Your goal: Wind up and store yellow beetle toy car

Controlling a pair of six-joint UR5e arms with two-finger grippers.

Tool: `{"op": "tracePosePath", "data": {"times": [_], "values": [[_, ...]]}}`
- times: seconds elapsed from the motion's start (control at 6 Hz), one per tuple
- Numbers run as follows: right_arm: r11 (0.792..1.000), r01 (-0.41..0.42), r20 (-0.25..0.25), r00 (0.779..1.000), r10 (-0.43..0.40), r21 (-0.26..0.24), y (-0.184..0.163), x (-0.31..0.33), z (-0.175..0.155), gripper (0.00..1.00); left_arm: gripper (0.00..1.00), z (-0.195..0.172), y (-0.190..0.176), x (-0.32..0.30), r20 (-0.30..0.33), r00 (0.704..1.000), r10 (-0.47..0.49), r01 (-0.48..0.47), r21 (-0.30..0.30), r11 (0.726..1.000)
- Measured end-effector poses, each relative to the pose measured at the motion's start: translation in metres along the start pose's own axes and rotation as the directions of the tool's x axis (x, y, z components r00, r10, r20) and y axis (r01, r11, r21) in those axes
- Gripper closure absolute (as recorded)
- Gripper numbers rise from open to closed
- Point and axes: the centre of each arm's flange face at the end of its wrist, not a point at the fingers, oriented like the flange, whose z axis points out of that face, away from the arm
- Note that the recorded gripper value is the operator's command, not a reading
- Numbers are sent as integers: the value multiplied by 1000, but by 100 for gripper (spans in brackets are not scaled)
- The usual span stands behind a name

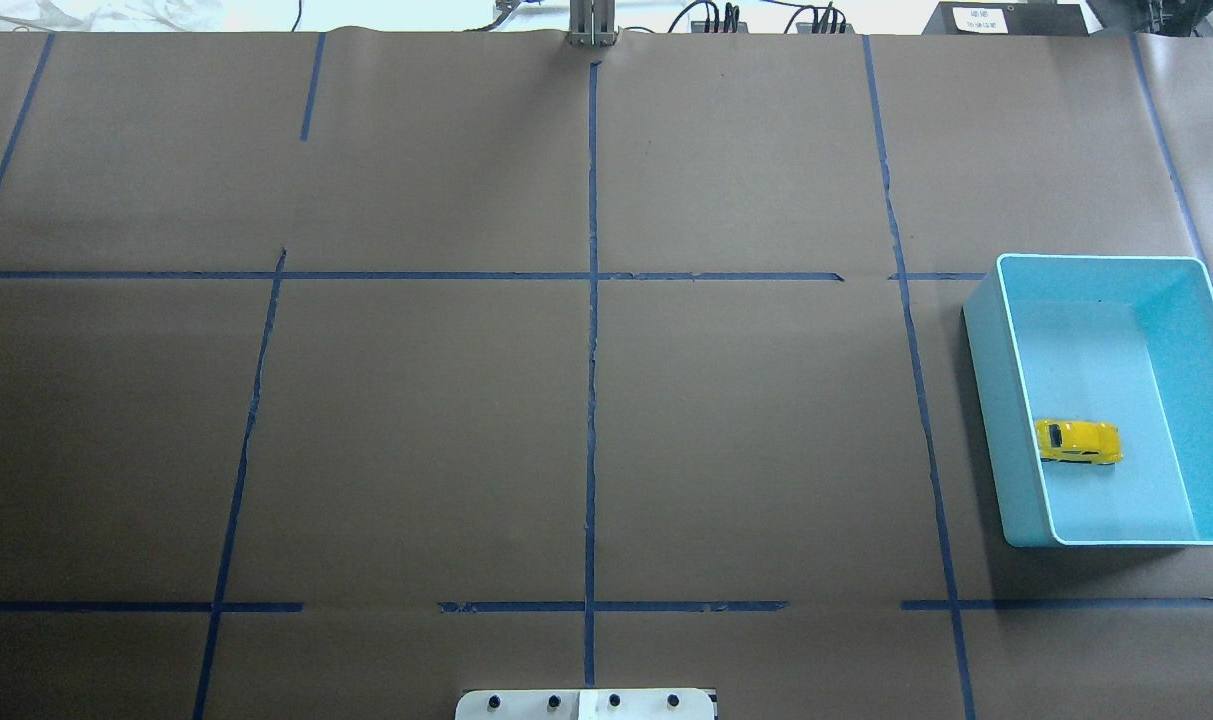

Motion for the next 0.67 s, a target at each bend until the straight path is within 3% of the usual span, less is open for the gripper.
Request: {"op": "tracePosePath", "data": {"times": [0.67], "values": [[995,-97,-32,995,97,-10,-2,-10,-3,0,0,1,1,-1,0,1000,-4,4,-2,1000]]}}
